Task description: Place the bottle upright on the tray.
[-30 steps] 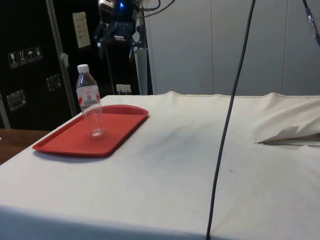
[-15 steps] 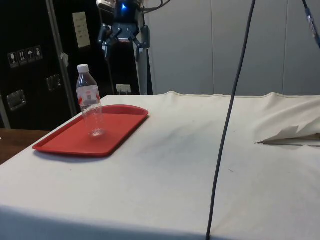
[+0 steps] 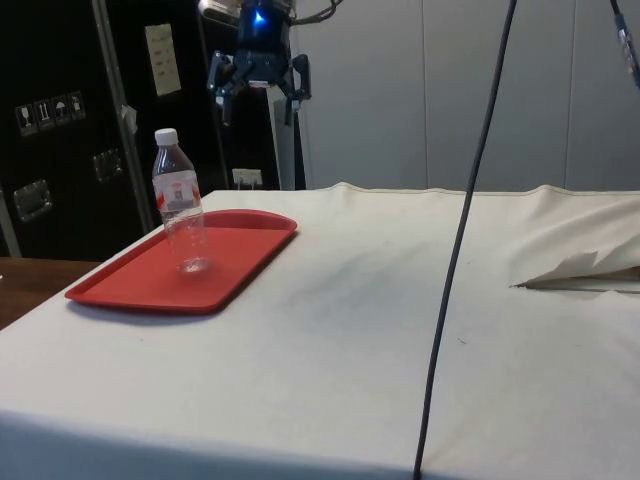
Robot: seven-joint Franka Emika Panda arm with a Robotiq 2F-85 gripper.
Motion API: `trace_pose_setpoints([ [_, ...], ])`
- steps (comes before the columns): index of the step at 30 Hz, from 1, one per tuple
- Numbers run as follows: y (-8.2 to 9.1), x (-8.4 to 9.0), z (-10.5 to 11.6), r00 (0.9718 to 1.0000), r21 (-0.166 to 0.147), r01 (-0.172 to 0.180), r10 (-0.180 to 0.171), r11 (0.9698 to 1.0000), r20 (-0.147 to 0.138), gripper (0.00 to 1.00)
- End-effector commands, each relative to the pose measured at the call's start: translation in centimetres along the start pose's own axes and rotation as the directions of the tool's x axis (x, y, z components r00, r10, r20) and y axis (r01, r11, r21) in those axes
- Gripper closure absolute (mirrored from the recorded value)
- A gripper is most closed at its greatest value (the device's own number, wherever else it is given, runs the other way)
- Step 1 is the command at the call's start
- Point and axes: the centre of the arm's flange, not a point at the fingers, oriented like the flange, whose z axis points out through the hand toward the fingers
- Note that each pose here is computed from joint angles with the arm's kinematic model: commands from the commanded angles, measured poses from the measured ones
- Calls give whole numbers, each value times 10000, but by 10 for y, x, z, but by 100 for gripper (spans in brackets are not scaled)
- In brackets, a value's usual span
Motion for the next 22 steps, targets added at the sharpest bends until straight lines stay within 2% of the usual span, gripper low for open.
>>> trace_pose_setpoints([
  [1, -1, 1, -1, 9996, -102, 108, -106, 9999, 250, 0],
  [8, -7, -1, -1, 9983, -77, 370, -367, 9993, 452, 0],
  [9, -6, -2, 1, 9992, 12, 320, -320, 9995, 222, 0],
  [10, -8, -1, 0, 9981, -61, 414, -410, 9991, 461, 0],
  [11, -10, -1, 0, 9977, -46, 482, -479, 9988, 481, 0],
  [14, -10, -1, 1, 9981, -1, 466, -465, 9989, 398, 0],
  [15, -11, -2, 2, 9987, 60, 438, -439, 9990, 262, 0],
  [16, -10, -1, 1, 9983, 11, 456, -456, 9990, 362, 0],
  [22, -11, -1, 1, 9986, 49, 445, -446, 9990, 283, 0],
])
